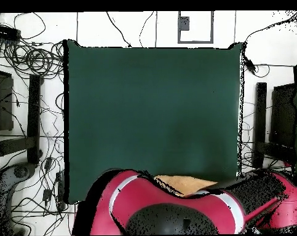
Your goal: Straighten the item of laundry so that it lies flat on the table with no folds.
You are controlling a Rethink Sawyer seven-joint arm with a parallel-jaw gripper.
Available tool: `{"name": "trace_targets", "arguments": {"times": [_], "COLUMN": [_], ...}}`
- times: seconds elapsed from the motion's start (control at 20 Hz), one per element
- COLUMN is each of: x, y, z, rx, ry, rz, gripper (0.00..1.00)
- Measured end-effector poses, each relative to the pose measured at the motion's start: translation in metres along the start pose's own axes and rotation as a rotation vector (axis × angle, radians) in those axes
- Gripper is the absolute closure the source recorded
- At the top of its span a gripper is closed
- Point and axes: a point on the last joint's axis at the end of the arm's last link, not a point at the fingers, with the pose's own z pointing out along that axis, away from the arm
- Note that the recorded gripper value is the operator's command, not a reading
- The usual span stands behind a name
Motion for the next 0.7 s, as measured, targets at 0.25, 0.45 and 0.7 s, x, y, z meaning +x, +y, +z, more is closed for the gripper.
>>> {"name": "trace_targets", "arguments": {"times": [0.25, 0.45, 0.7], "x": [-0.012, -0.018, -0.024], "y": [-0.006, -0.010, -0.016], "z": [-0.002, -0.004, -0.004], "rx": [-0.032, -0.049, -0.059], "ry": [-0.061, -0.114, -0.176], "rz": [0.041, 0.080, 0.127], "gripper": [1.00, 1.00, 1.00]}}
